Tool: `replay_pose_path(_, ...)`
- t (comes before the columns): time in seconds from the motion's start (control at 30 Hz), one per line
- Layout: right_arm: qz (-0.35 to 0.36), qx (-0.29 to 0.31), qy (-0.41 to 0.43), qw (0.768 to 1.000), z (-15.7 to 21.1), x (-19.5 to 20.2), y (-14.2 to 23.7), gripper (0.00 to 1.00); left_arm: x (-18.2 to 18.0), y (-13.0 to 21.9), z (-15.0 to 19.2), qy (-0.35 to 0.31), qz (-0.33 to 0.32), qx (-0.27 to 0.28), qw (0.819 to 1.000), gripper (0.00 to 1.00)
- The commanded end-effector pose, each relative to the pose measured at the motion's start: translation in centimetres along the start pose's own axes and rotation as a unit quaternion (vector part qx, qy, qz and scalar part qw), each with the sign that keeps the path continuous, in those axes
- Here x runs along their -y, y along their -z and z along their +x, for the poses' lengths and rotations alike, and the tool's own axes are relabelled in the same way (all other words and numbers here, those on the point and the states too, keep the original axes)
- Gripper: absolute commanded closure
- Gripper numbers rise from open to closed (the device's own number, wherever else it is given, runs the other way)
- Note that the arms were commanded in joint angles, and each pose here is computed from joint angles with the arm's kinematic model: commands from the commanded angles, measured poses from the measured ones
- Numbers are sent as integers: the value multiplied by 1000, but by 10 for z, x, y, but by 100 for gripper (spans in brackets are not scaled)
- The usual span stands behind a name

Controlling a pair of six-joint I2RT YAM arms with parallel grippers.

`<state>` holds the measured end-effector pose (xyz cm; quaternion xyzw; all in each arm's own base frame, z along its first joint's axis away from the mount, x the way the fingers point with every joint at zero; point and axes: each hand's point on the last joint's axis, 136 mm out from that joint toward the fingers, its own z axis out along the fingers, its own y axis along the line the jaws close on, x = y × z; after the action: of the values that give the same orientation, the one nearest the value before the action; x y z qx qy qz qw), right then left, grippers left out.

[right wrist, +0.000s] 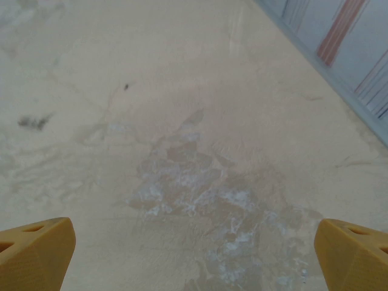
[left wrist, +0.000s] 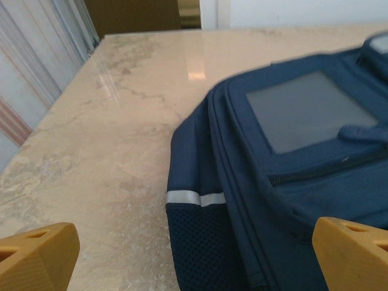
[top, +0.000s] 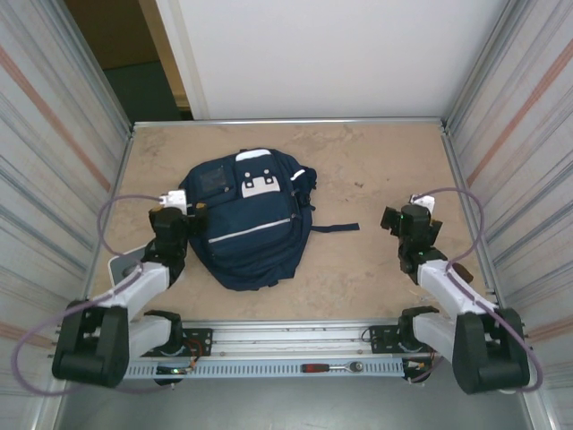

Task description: Pack books, pencil case, and school supplies into a backpack

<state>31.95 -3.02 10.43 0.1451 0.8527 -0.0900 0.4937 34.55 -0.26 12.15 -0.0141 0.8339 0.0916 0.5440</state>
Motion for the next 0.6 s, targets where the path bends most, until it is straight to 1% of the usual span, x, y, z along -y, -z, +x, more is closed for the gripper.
replay_pose_path(0.0,-53,78,22,995,-32,-23,-11,1,14,-17,-20,-59,23,49,997,1)
replay_pose_path(0.07,-68,79,39,994,-27,-31,-20,1,20,-27,-16,-51,38,50,997,1)
replay_pose_path(0.1,-76,76,46,993,-25,-35,-23,1,28,-30,-15,-56,56,55,995,1)
replay_pose_path(0.17,-93,67,52,992,-24,-42,-26,1,34,-35,-9,-65,71,47,994,1)
replay_pose_path(0.33,-108,75,45,990,-27,-45,-29,1,31,-34,-8,-54,72,52,995,1)
replay_pose_path(0.4,-109,82,43,990,-29,-43,-29,1,29,-34,-5,-42,83,57,994,1)
replay_pose_path(0.47,-108,88,42,989,-29,-40,-29,1,26,-39,5,-27,90,55,994,1)
replay_pose_path(0.5,-109,91,41,989,-31,-40,-30,1,25,-42,1,-28,86,68,994,1)
replay_pose_path(0.57,-111,95,36,989,-30,-36,-34,1,28,-48,8,-28,98,26,994,1)
